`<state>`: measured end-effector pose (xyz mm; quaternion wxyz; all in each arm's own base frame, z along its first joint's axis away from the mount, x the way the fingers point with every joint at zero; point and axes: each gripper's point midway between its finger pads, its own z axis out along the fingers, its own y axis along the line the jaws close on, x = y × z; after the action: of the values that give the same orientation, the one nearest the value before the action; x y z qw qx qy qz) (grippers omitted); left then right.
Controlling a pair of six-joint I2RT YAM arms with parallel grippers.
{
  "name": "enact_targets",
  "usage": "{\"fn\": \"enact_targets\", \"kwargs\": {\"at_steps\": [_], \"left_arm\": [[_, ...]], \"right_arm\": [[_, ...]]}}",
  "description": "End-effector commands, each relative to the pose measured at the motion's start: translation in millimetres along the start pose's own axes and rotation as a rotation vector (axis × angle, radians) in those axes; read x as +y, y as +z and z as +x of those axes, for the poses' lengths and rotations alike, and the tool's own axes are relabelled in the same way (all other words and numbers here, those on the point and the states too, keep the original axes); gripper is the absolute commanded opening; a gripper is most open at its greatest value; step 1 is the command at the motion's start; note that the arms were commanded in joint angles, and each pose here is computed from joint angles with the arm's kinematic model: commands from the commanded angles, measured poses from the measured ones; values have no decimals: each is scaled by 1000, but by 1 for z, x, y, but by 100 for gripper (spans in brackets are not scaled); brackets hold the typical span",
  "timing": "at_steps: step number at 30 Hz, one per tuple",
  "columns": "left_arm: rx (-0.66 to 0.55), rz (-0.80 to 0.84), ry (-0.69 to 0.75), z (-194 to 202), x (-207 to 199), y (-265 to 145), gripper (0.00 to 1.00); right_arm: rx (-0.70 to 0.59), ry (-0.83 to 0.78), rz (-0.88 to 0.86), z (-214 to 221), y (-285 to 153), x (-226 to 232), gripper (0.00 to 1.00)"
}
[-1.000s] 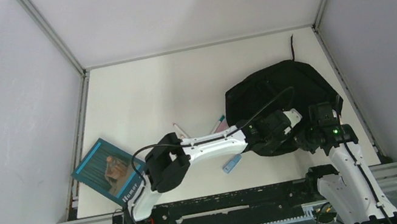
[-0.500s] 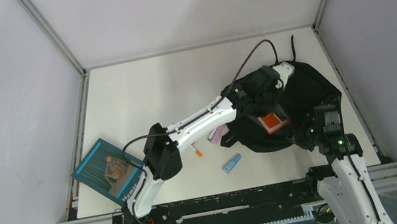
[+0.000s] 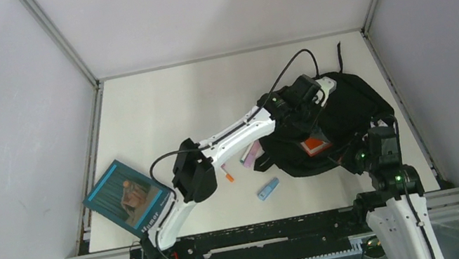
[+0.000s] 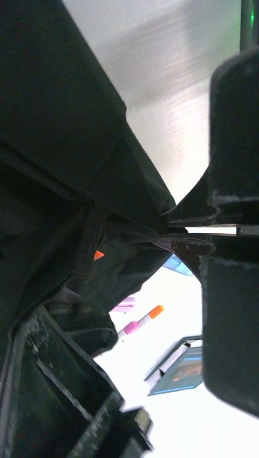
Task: Pack the student bag
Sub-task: Adjust the student bag at the center of the board.
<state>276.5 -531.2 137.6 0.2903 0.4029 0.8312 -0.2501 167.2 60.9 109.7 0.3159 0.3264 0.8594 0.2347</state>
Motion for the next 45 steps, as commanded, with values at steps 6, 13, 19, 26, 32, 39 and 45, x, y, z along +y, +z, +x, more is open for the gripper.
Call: {"fn": "enact_targets", "kwargs": {"at_steps": [6,13,19,26,32,39,45], "left_arm": [[28,20,-59,3,14,15,0],[-9,-11,-62,-7,28,20,0],[-100,11,-55,-42,17,-24,21],[-315,27,-75,-109,0,-120,39],[-419,37,-145,-131,7,-185,41],[-387,-52,-272,-100,52,-207,40],[-281,-144,-443,-29,99,-195,41]], "right_arm": [[-224,-198,-338,-28,-46,63,0],[-231,-186,-330,-26,-47,59,0],[-158,-167,-290,-19,-41,55,66],[-157,-282,-405,-21,-57,85,64],[-201,-374,-404,-22,-69,95,62],[10,-521,-322,22,-32,102,58],[72,-715,-124,62,1,96,66]]}}
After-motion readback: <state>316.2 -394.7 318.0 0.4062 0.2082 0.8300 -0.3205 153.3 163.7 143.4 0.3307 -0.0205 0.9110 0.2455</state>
